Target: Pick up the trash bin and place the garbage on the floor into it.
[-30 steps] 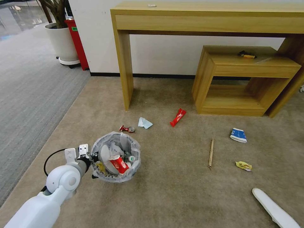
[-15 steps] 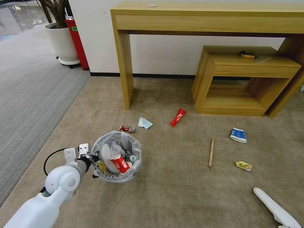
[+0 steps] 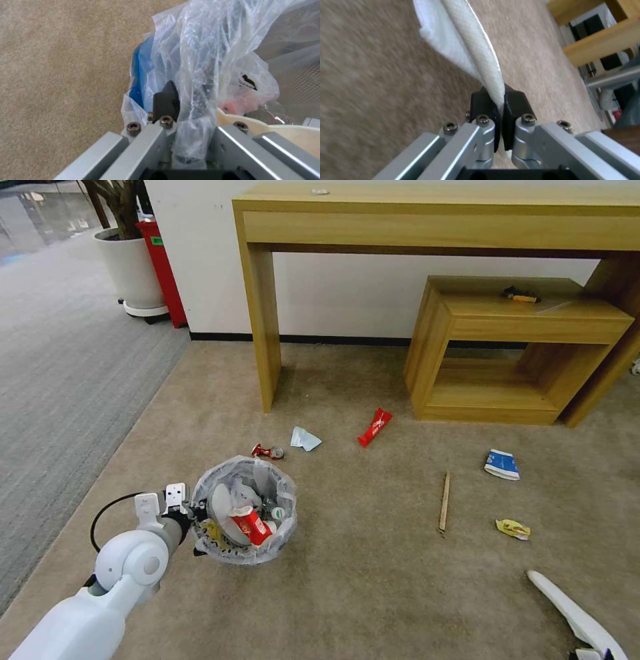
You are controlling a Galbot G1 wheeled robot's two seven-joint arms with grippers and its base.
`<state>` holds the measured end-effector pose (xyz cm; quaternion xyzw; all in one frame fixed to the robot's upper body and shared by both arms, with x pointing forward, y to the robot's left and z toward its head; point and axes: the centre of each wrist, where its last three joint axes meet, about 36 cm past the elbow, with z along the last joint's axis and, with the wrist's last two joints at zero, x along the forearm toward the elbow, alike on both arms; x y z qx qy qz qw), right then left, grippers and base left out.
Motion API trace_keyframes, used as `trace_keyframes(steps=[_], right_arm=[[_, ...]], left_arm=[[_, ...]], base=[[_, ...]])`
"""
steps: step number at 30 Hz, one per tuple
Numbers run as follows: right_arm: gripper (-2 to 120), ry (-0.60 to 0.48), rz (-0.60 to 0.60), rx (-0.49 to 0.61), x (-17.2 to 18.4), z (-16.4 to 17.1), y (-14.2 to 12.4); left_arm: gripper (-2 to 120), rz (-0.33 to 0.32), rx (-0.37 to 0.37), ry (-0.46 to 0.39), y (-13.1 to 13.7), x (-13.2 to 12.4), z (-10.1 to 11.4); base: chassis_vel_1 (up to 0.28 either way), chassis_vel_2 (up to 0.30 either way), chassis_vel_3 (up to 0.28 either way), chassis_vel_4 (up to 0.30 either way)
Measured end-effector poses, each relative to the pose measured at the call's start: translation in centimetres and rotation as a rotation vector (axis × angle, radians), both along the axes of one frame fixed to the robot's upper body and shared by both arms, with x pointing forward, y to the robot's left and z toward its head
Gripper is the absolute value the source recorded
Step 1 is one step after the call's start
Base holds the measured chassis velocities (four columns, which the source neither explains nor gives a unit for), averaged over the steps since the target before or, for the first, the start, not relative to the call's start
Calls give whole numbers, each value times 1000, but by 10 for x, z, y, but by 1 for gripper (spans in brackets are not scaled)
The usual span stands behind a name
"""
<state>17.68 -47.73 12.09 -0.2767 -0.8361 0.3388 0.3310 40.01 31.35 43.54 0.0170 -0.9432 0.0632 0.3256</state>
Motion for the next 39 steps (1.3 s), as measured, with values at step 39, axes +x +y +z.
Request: trace_keyframes(steps=[39], right_arm=[[2, -7, 60, -15, -3, -1, 1]], left_arm=[[0, 4, 0, -3, -1, 2, 0]], base=[[0, 0, 0, 0]])
